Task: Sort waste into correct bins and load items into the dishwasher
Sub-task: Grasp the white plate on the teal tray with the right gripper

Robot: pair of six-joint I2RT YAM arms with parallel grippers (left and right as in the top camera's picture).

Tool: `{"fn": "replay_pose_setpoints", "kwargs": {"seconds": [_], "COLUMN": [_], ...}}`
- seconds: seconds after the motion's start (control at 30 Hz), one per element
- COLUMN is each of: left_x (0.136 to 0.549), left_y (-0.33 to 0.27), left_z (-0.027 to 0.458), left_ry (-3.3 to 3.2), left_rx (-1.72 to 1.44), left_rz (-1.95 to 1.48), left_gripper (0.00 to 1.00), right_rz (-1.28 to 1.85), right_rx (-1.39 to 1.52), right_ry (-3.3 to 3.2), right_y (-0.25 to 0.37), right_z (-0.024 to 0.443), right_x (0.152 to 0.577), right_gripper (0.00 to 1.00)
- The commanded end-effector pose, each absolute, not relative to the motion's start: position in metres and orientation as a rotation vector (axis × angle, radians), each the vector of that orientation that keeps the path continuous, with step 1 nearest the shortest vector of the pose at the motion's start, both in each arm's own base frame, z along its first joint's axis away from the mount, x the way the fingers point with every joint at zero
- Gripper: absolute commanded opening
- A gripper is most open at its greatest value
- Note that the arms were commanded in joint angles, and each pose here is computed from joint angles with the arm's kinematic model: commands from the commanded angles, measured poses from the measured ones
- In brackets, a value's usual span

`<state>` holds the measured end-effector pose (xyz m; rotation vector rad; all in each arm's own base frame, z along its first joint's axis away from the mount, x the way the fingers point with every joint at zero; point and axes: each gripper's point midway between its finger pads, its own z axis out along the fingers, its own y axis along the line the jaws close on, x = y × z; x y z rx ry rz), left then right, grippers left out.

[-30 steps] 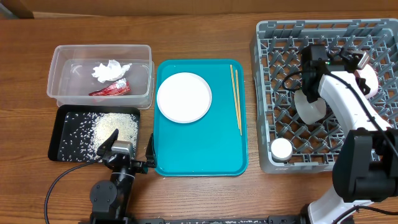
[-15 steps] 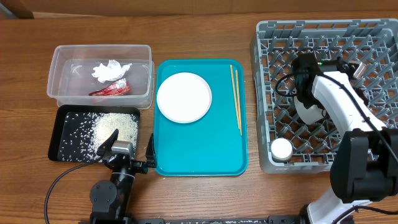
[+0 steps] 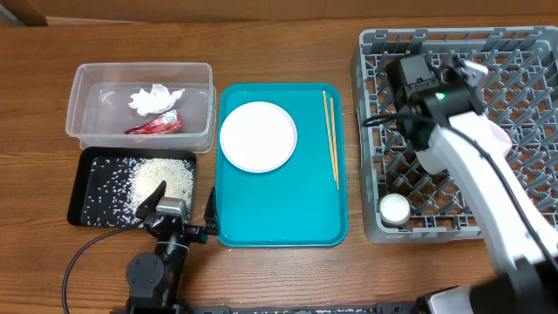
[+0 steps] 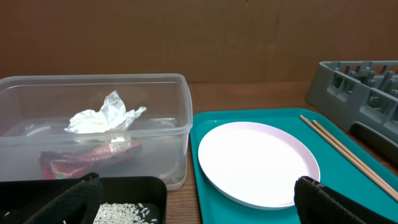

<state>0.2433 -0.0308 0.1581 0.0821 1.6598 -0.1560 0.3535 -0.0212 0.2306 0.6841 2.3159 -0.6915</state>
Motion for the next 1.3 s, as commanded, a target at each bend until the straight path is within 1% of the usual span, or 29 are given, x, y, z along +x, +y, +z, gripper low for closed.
{"fn": "replay_pose_setpoints", "kwargs": {"seconds": [0.0, 0.07, 0.13, 0.2, 0.3, 0.43, 0.6, 0.7, 0.9, 1.0, 1.13, 1.17, 1.27], "left_x": [0.243, 0.243, 0.243, 0.243, 0.243, 0.243, 0.243, 0.243, 0.243, 0.243, 0.243, 0.243, 0.243], "left_y": [-0.032, -0.032, -0.032, -0.032, -0.032, -0.032, -0.032, -0.032, -0.032, -0.032, -0.032, -0.032, -0.032], "left_z": [0.158, 0.158, 0.158, 0.158, 0.158, 0.158, 0.158, 0.157, 0.157, 0.157, 0.157, 0.158, 0.158], "left_ry": [1.653, 1.653, 1.653, 1.653, 1.653, 1.653, 1.653, 1.654, 1.654, 1.654, 1.654, 1.653, 1.653], "left_rx": [0.083, 0.083, 0.083, 0.083, 0.083, 0.083, 0.083, 0.083, 0.083, 0.083, 0.083, 0.083, 0.083], "left_rz": [-0.168, -0.168, -0.168, -0.168, -0.168, -0.168, -0.168, -0.168, -0.168, -0.168, -0.168, -0.168, -0.168], "left_gripper": [1.00, 1.00, 1.00, 1.00, 1.00, 1.00, 1.00, 1.00, 1.00, 1.00, 1.00, 1.00, 1.00], "right_rz": [-0.142, 0.174, 0.466, 0.576, 0.539, 0.332, 0.291, 0.268, 0.268, 0.334, 0.308, 0.302, 0.239], "right_rx": [0.196, -0.077, -0.241, -0.315, -0.333, -0.197, -0.171, -0.175, -0.185, -0.203, -0.201, -0.199, -0.143], "right_ry": [2.500, 2.538, 2.548, 2.553, 2.577, 2.619, 2.682, 2.715, 2.766, 2.795, 2.837, 2.838, 2.809], "right_y": [0.079, 0.139, 0.193, 0.219, 0.239, 0.235, 0.248, 0.255, 0.264, 0.274, 0.269, 0.268, 0.257], "right_z": [0.250, 0.254, 0.257, 0.252, 0.224, 0.172, 0.109, 0.074, 0.026, 0.010, 0.003, 0.006, 0.024], "right_x": [0.356, 0.345, 0.328, 0.320, 0.324, 0.348, 0.372, 0.381, 0.387, 0.384, 0.377, 0.376, 0.379], "right_gripper": [0.44, 0.51, 0.54, 0.56, 0.58, 0.59, 0.56, 0.53, 0.52, 0.42, 0.07, 0.04, 0.04]}}
